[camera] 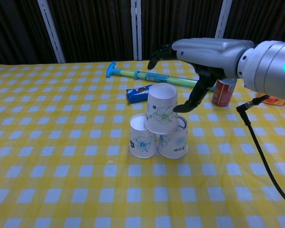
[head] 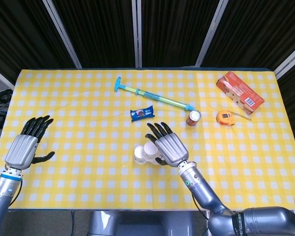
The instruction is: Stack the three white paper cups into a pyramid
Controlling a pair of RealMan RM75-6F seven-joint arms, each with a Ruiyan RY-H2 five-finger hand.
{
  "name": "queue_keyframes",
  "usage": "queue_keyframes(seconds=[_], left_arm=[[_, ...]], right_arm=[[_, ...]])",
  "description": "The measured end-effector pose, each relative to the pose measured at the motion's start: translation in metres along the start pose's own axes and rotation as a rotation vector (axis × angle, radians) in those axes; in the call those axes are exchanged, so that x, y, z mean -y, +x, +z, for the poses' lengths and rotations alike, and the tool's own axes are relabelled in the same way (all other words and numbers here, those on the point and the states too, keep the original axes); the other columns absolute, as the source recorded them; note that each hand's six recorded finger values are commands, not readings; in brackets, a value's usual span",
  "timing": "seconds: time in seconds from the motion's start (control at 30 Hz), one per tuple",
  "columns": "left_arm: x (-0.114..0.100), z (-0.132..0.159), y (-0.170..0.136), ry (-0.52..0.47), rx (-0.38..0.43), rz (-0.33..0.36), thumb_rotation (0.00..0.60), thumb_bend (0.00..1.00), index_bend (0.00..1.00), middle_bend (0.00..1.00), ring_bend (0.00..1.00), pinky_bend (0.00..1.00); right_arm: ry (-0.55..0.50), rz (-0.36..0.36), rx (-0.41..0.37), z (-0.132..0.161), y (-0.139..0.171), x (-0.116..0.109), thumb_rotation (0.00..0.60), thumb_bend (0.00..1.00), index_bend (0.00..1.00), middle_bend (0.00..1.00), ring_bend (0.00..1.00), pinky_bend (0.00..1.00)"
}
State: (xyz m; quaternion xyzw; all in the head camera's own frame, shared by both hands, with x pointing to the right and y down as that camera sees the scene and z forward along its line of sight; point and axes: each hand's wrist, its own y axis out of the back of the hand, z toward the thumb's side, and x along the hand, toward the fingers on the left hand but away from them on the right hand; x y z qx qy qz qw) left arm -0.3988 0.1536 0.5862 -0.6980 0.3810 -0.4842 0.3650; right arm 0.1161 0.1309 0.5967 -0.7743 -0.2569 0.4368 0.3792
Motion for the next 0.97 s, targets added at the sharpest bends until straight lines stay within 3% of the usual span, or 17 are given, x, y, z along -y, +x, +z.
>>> queue_keyframes(seconds=[0.3, 0.47, 0.7, 0.97], left_arm=[[0.0, 0.0, 0.0, 0.006, -0.002, 0.002, 0.6, 0.21, 0.03, 0.0, 0.0, 0.0], [0.0, -0.003, -0.001, 0.004, -0.01, 0.005, 0.6, 0.19, 0.0, 0.0, 0.0, 0.0], [0.0, -0.004, -0.001, 0.003, -0.014, 0.014, 0.6, 0.11, 0.0, 0.0, 0.0, 0.0], [0.007, -0.007, -0.001, 0.071, -0.027, 0.029, 0.6, 0.1, 0.0, 0.0, 0.0, 0.0]], right_arm=[[-0.009, -0.051, -0.003, -0.004, 0.01, -0.016, 0.6, 0.05, 0.03, 0.0, 0.0, 0.0], [0.016, -0.112, 0.05, -0.028, 0.026, -0.033, 0.6, 0.05, 0.03, 0.0, 0.0, 0.0], [-0.007, -0.182, 0.185, -0.093, 0.066, -0.041, 0.6, 0.05, 0.0, 0.0, 0.0, 0.0], [0.094, -0.267, 0.382, -0.197, 0.125, -0.025, 0.6, 0.05, 0.0, 0.0, 0.0, 0.0]])
